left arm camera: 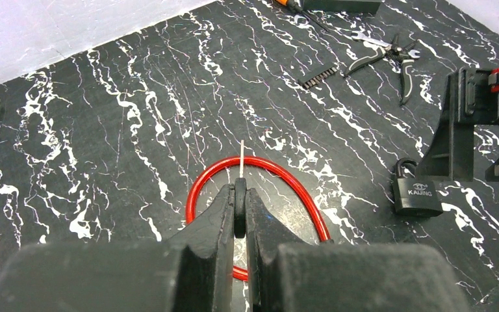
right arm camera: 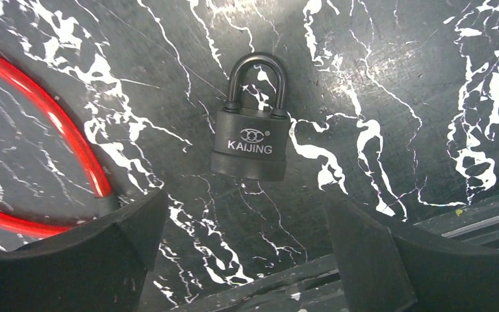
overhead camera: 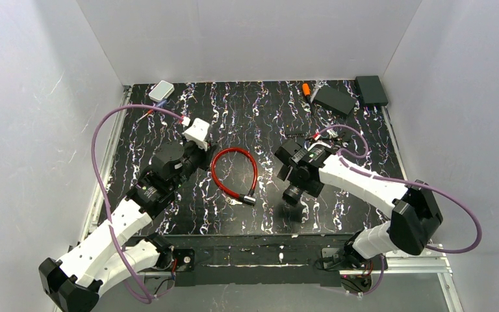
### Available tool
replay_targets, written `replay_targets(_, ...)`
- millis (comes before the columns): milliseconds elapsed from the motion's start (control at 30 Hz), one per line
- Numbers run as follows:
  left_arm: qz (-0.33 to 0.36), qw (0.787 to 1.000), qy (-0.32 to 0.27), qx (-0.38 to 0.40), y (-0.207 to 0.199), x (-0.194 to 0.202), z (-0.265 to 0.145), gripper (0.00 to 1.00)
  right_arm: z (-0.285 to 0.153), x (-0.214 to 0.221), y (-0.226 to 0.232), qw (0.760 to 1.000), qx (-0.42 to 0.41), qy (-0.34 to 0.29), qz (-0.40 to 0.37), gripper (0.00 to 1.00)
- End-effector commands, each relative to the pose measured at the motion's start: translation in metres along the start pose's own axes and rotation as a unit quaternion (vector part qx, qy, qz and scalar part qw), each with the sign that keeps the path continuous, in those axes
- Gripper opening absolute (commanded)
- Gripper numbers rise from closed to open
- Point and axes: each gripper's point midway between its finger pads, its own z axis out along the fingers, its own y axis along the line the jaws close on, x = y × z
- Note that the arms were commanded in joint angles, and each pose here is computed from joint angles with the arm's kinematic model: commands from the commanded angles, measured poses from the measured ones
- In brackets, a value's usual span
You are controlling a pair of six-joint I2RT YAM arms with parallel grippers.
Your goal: Unlock with the key
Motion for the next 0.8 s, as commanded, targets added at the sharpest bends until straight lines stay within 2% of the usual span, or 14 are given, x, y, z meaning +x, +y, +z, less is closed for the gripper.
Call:
replay_targets(0,0.016,1.000,-0.001,-0.004,0.003,-0.002,-0.002,0.00,0.015,0.011,0.001,0.999,0.005,0.021,-0.031,0.98)
replay_targets(133,0.020,1.000,0.003,0.014,-0.003,0.001,0.001,0.00,0.030,0.021,0.003,0.998,0.009,0.041,-0.054,0.98)
replay_targets(400,0.009,0.999,0.022,0.040,-0.014,0.007,0.008,0.00,0.051,0.020,-0.010,0.997,0.046,0.034,-0.055,0.98)
replay_targets(767,0.014,0.999,0.025,0.035,-0.011,0.008,0.008,0.00,0.072,0.024,-0.009,0.995,0.066,0.032,-0.062,0.96)
